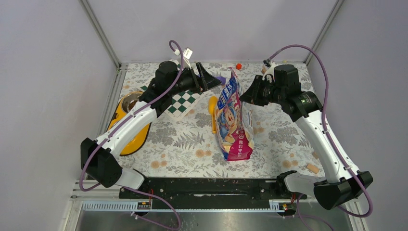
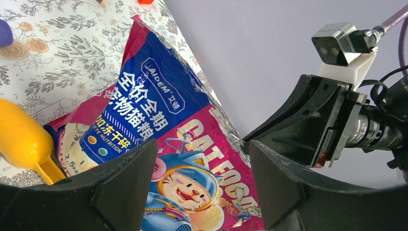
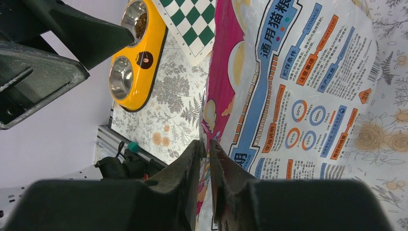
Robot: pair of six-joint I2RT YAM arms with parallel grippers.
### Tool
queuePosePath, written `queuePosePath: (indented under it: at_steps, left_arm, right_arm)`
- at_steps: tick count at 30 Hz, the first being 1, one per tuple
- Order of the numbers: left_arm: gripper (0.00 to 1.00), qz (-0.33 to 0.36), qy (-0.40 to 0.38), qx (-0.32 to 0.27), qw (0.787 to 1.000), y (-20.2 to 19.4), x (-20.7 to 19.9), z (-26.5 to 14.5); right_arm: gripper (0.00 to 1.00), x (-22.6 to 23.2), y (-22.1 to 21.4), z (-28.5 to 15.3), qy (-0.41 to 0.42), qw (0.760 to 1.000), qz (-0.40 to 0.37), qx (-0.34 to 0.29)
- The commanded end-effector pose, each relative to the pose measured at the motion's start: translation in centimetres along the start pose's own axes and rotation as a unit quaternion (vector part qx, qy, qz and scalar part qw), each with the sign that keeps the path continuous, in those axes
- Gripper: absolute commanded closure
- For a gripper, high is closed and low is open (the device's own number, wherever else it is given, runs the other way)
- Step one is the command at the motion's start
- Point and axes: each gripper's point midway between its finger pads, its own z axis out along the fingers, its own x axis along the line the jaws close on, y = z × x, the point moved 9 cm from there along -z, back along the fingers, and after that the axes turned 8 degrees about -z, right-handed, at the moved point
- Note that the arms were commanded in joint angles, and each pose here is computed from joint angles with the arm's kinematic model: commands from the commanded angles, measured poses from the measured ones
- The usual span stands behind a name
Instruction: Serve the pet food
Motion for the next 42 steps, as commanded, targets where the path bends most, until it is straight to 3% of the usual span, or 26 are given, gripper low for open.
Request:
queuePosePath:
  at_steps: [1, 6, 13, 21, 30, 36, 42]
  left_arm:
    - [0.29, 0.010, -0.031, -0.006, 0.999, 0.2, -1.0, -0.1]
    - [0.30, 0.011, -0.032, -0.003, 0.999, 0.2, -1.1, -0.2]
    - [0.30, 0.017, -0.029, -0.007, 0.999, 0.3, -1.1, -0.3]
    - [0.30, 0.018, -0.030, -0.006, 0.999, 0.3, -1.1, -0.3]
    - [0.31, 0.019, -0.028, -0.002, 0.999, 0.3, -1.0, -0.1]
    - [0.31, 0.018, -0.028, -0.001, 0.999, 0.3, -1.0, -0.1]
    - [0.31, 0.019, -0.028, 0.000, 0.999, 0.3, -1.0, -0.1]
  right_arm:
    - [0.78, 0.3, 0.2, 0.1, 0.003, 1.000, 0.020, -0.015]
    - [0.58, 0.5, 0.5, 0.1, -0.001, 0.999, 0.044, -0.025]
    - [0.56, 1.2, 1.2, -0.1, 0.020, 0.997, 0.065, -0.041]
    - [0.71, 0.8, 1.1, 0.3, 0.003, 0.996, 0.073, -0.042]
    - [0.79, 0.3, 0.9, 0.8, -0.012, 0.996, 0.077, -0.040]
    - [0.90, 0.6, 2.2, 0.1, -0.031, 0.994, 0.078, -0.070]
    - [0.93, 0.5, 2.3, 0.7, -0.032, 0.995, 0.078, -0.059]
